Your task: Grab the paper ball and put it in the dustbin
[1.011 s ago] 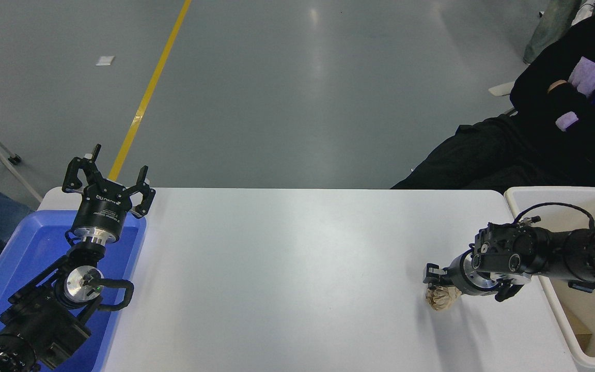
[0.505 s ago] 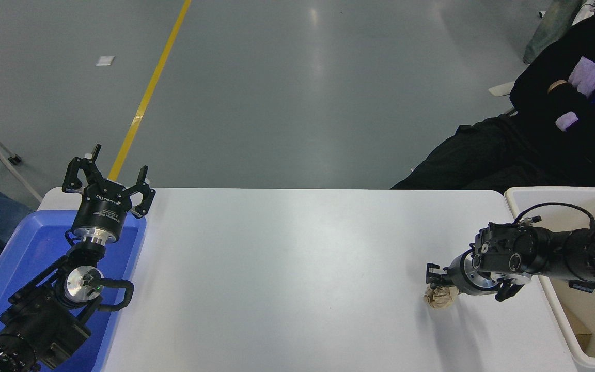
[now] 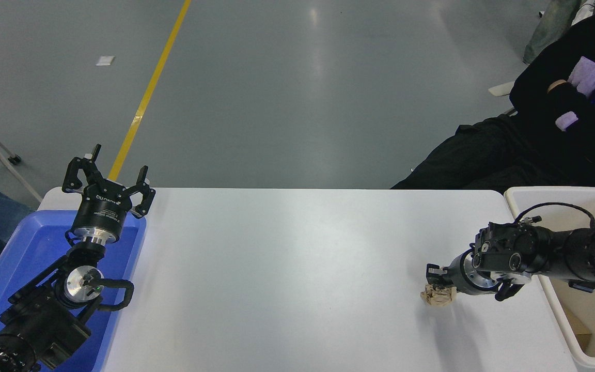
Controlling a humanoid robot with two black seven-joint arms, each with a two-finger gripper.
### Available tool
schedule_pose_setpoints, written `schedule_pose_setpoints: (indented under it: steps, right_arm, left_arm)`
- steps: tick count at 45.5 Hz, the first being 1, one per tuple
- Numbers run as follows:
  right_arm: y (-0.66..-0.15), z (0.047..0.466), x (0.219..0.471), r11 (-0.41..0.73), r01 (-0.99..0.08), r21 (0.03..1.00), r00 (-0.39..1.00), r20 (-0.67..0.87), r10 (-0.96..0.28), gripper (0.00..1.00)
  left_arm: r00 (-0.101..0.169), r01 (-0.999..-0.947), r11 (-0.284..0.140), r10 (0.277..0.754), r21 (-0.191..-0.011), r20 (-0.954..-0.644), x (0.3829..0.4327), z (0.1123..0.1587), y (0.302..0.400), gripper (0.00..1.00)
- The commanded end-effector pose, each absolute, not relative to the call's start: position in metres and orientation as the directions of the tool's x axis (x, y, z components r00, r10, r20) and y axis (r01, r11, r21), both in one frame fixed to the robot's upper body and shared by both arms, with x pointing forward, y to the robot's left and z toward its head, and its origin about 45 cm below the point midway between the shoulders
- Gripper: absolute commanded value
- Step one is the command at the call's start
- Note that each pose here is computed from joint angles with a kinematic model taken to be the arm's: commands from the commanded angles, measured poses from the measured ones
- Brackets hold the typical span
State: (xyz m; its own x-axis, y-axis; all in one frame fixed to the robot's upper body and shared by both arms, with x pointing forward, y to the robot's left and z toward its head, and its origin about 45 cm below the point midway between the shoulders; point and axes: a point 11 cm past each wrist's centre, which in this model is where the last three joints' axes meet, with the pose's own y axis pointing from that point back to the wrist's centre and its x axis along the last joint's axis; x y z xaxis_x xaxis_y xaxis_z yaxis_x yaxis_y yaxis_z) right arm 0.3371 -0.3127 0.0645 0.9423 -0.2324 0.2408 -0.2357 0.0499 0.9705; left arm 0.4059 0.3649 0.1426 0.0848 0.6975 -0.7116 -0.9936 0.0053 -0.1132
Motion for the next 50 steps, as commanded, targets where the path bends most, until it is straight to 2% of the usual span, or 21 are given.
schedule_pose_setpoints:
  steps: [1,9,50]
  right_arm:
    - [-0.313,0.066,0.338,0.047,-0.235,0.971,0.942,0.239,-0.236,0.18]
    - [-0.313,0.065,0.335,0.044,-0.222,0.974,0.944,0.226,-0.243,0.0]
    - [-0.317,0.078,0.338,0.032,-0.22,0.975,0.934,0.22,-0.283,0.0]
  left_arm:
    - [0.085,-0.9936,0.007,0.698,-0.113,-0.711,0.4059,0.1425,0.3647,0.98]
    - [0.085,-0.9935,0.005,0.698,-0.114,-0.711,0.4059,0.1426,0.3648,0.98]
    - [0.084,-0.9937,0.006,0.698,-0.112,-0.711,0.4057,0.1422,0.3651,0.98]
